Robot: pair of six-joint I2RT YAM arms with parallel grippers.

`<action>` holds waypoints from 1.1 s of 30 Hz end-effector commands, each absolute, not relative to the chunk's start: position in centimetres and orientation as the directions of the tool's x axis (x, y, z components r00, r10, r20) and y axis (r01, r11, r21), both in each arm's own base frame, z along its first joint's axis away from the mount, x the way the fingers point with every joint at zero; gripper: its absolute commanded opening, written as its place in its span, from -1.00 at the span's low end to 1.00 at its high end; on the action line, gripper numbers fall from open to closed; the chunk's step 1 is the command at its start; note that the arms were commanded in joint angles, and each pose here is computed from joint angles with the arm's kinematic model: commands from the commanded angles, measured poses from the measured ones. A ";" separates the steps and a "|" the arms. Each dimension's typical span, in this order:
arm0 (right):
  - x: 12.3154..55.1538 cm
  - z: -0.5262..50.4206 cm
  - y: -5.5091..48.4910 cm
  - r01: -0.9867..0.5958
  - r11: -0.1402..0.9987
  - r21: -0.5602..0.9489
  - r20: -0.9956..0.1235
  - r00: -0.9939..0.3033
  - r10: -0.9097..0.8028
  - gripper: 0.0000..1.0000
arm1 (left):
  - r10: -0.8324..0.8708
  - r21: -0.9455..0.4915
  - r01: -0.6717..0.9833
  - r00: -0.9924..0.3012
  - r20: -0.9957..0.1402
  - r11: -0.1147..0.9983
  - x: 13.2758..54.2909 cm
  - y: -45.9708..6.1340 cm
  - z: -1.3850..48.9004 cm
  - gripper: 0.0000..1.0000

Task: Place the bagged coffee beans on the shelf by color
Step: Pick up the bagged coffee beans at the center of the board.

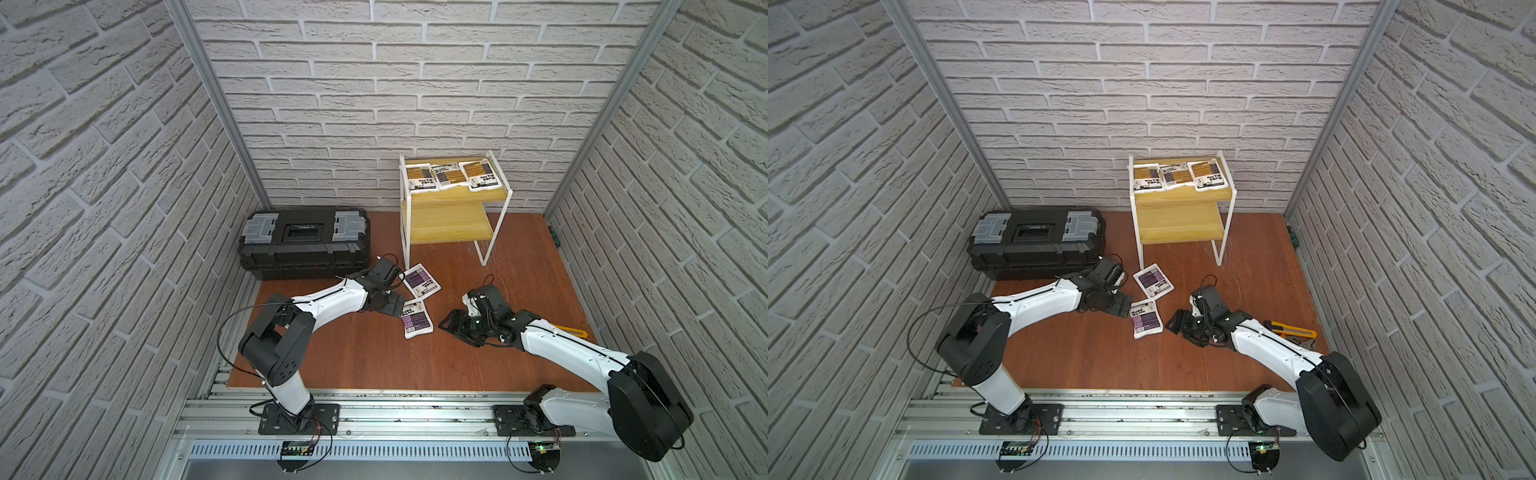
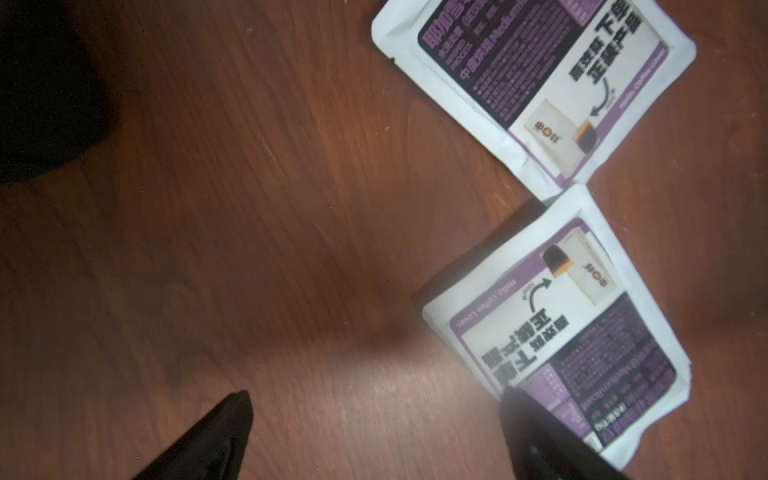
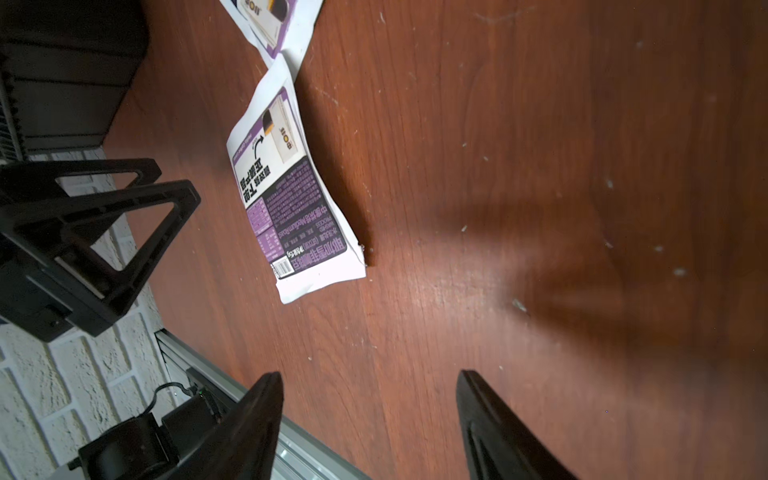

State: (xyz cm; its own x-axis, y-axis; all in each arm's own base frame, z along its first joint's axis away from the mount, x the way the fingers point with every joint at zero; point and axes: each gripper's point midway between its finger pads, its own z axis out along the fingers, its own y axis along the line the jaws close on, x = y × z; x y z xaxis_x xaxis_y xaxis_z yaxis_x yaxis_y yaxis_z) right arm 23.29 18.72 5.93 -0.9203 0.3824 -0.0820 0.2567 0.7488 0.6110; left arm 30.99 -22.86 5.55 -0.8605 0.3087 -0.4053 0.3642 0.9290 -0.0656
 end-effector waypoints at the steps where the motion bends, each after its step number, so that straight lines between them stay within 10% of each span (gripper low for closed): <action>1: 24.9 6.7 20.1 0.303 0.659 0.689 -0.064 -0.880 0.471 0.44 | 0.320 -0.067 0.384 -0.844 -0.430 0.921 32.1 -23.5 5.8 0.97; 15: 22.4 2.9 18.2 0.590 0.533 0.607 0.041 -0.693 0.720 0.45 | 0.348 -0.027 0.390 -0.848 -0.400 0.920 33.0 -23.6 4.0 0.97; 33: 24.0 2.4 23.5 0.513 0.571 0.640 0.046 -0.768 0.638 0.45 | 0.355 -0.022 0.378 -0.887 -0.296 0.925 29.5 -21.9 0.7 0.97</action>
State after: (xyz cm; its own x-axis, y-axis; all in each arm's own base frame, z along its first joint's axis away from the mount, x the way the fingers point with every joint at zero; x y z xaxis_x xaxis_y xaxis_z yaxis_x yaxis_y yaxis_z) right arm 24.07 23.12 3.27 -0.7662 0.6412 0.0425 0.5088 0.5650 0.6495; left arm 31.05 -22.79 2.13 -0.8697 0.3489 -0.3492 0.3826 0.9234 -0.0302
